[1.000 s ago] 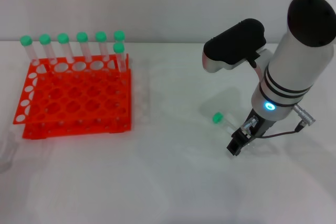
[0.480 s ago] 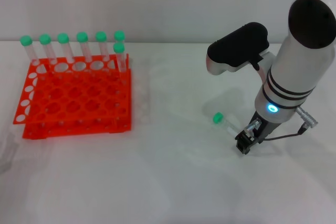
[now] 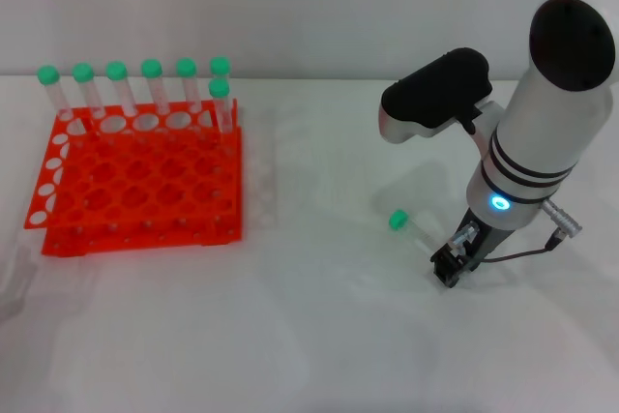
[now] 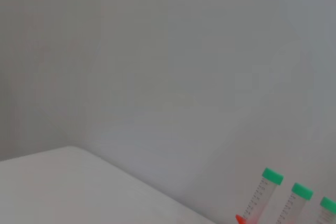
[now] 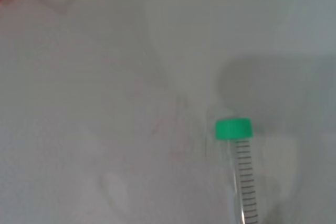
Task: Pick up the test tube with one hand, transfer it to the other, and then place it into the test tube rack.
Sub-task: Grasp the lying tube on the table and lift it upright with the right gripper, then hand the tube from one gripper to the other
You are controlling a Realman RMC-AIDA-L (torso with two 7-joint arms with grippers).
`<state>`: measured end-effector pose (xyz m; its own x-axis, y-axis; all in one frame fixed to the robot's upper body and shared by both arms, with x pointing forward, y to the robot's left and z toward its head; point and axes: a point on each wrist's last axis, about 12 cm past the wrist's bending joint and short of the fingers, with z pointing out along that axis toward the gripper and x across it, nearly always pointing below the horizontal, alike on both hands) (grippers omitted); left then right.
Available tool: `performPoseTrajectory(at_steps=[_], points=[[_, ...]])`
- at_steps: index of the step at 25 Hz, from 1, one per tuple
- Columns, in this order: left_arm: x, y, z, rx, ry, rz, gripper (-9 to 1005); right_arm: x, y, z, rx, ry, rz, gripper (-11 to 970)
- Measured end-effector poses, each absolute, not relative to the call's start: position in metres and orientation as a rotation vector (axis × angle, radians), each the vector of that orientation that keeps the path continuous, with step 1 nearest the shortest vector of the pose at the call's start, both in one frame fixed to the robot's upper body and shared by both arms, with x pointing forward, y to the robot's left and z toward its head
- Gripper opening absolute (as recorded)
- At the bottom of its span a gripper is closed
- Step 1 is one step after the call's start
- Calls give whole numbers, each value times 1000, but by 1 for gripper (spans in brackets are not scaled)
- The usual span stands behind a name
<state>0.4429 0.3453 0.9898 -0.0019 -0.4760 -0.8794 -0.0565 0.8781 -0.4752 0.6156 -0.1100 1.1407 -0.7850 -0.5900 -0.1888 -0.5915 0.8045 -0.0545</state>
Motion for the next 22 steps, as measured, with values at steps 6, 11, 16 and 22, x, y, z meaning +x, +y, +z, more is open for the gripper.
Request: performPoseTrajectory(at_steps=[6,11,16,22], points=[[443,345,990,-433,1551,-347,872,616,-110,1141,-928,2792,10,276],[443,345,990,-432,1548,-348,871,617,-110,1145,-951,2774,25,202],[443,344,990,-444,1548,-378,870,615,-109,1155,-971,2709,79,187],[442,347,991,-481,1541,-458,870,609,-122,1183,-957,2470,240,188]])
